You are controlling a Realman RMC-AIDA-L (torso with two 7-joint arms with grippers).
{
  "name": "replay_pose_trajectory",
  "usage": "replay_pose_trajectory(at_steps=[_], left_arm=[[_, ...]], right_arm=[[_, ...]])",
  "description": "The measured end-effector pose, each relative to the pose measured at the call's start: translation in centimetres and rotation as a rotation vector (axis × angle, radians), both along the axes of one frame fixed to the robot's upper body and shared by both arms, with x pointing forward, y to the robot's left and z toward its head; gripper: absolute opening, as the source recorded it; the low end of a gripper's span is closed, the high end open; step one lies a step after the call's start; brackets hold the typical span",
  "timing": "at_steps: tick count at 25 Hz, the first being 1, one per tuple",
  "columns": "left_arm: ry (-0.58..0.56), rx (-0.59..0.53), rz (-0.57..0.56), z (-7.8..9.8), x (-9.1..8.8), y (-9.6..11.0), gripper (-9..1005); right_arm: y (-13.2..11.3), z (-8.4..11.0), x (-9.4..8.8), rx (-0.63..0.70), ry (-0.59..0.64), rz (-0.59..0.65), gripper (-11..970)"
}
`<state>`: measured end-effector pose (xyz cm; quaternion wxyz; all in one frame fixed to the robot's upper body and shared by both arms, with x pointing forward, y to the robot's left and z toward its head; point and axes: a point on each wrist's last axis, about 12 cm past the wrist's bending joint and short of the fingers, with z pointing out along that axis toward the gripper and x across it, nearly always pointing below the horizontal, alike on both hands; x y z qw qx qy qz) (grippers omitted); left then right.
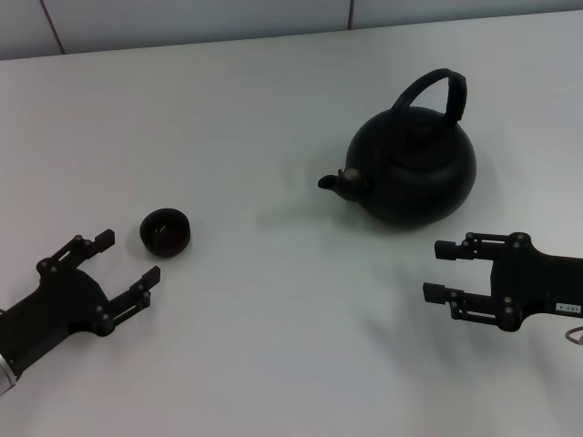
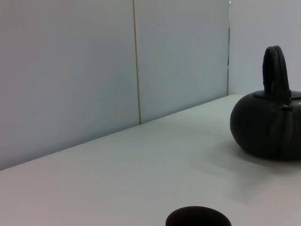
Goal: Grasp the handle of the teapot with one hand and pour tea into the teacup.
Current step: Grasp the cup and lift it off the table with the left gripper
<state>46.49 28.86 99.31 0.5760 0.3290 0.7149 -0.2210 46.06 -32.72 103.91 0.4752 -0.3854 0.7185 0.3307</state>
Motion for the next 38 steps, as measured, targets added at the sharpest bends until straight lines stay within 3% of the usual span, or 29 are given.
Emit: replay_pose_trajectory(at_steps=[12,17,38], left_arm=[[0.012,0.030,-0.011,-0.2,1.6,-1.5,757],[0.014,0.059,-0.023,0.0,3.3,-2.7,752],[0.028,0.079,-0.013,0.1,4.4,-3.4,732]], right_arm=[[-0.1,0.0,0.0,0.001,-0.002,-0.007,607],[-0.1,0.1,0.1,0.002,-0.006,-0.010,607],[0.1,0.3,0.5,0.003,-0.017,-0.005,606]])
